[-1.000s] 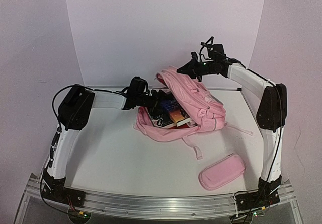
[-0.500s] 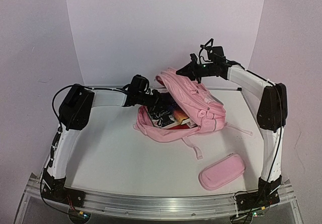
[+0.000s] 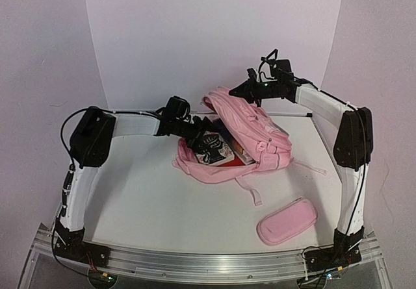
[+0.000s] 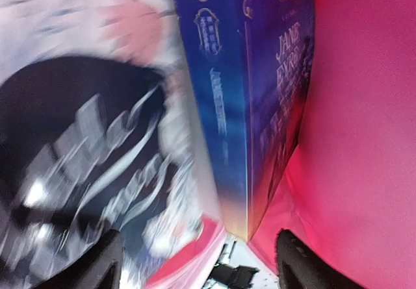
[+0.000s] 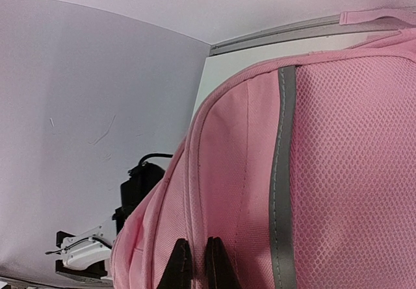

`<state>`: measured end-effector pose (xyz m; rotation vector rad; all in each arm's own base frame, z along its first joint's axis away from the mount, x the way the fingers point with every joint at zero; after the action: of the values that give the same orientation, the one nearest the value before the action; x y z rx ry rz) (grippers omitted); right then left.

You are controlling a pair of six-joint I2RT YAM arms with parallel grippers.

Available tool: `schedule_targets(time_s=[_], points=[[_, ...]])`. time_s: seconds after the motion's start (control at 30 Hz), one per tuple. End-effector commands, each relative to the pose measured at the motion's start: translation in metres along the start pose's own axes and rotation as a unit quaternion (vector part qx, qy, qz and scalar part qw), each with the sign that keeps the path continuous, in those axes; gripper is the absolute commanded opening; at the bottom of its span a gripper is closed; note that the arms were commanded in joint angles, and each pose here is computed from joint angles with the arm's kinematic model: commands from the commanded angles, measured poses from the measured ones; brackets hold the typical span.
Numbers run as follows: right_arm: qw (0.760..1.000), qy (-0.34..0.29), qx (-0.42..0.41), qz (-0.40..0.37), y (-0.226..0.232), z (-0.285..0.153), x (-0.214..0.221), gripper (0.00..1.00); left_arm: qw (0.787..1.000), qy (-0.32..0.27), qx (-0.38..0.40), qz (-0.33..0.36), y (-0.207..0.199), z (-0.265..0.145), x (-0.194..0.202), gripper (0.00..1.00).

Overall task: Pack the student bag
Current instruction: Place the book in the student bag, then move the student bag to the center of the board.

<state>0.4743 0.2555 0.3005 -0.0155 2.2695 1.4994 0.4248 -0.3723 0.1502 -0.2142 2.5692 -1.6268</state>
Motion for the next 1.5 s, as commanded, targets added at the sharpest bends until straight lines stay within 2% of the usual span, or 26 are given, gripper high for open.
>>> schedule_targets(time_s=[0.0, 0.1, 0.27, 0.33, 0.4, 0.5, 0.67, 0.8, 0.93, 1.1, 1.17, 1.23, 1.33, 1.4, 1.47], points=[[0.989, -0.049, -0.097, -0.102, 0.082, -0.048, -0.015, 0.00, 0.994, -0.057, -0.026, 0.089, -0.066, -0.082, 0.017, 0.85], [0.989, -0.051, -0.095, -0.100, 0.080, -0.048, -0.017, 0.00, 0.990, -0.069, -0.098, 0.070, -0.053, -0.108, 0.030, 0.87], [0.990, -0.046, -0.093, -0.097, 0.076, -0.048, -0.014, 0.00, 0.980, -0.103, -0.172, 0.016, -0.018, -0.146, 0.043, 0.99], [0.991, -0.043, -0.089, -0.094, 0.072, -0.047, -0.013, 0.00, 0.978, -0.099, -0.183, -0.002, -0.002, -0.152, 0.048, 1.00], [0.992, -0.042, -0.077, -0.089, 0.063, -0.044, -0.008, 0.00, 0.979, -0.097, -0.179, 0.011, 0.001, -0.154, 0.051, 0.98], [0.993, -0.043, -0.052, -0.096, 0.049, -0.033, 0.004, 0.00, 0.980, -0.083, -0.178, 0.030, 0.003, -0.150, 0.057, 0.95], [0.994, -0.033, -0.009, -0.102, 0.024, -0.009, 0.025, 0.00, 0.981, -0.054, -0.185, -0.007, 0.034, -0.135, 0.062, 0.87], [0.991, -0.021, 0.037, -0.124, -0.001, 0.007, 0.043, 0.00, 0.983, -0.055, -0.174, -0.015, 0.046, -0.123, 0.056, 0.80], [0.981, 0.031, 0.069, -0.177, -0.014, 0.027, 0.078, 0.00, 0.983, -0.064, -0.169, -0.011, 0.049, -0.117, 0.046, 0.75], [0.959, 0.107, 0.115, -0.234, -0.033, 0.032, 0.125, 0.00, 0.984, -0.056, -0.172, 0.002, 0.057, -0.109, 0.033, 0.56], [0.954, 0.117, 0.139, -0.237, -0.043, 0.028, 0.133, 0.00, 0.984, -0.040, -0.172, 0.012, 0.057, -0.103, 0.031, 0.56], [0.953, 0.113, 0.148, -0.240, -0.043, 0.021, 0.130, 0.00, 0.986, -0.026, -0.161, 0.026, 0.055, -0.096, 0.029, 0.69], [0.955, 0.091, 0.139, -0.244, -0.030, 0.016, 0.116, 0.00, 0.988, -0.021, -0.150, 0.041, 0.053, -0.085, 0.023, 0.82], [0.958, 0.072, 0.132, -0.243, -0.020, 0.012, 0.102, 0.00, 0.988, -0.006, -0.149, 0.033, 0.057, -0.074, 0.018, 0.80], [0.962, 0.051, 0.122, -0.238, -0.009, 0.005, 0.086, 0.00, 0.988, 0.012, -0.150, 0.029, 0.058, -0.061, 0.016, 0.70]])
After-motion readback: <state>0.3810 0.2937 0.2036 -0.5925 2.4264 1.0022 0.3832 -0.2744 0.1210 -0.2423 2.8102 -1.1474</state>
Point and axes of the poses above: each gripper's point midway between its finger pads, its own z axis out along the fingers, its own y axis along the line the jaws close on, x = y × z, the point moved 8 cm from there along -z, back along the fingers, and after that the axes turned 3 degrees about z, right-handed, at the moved point
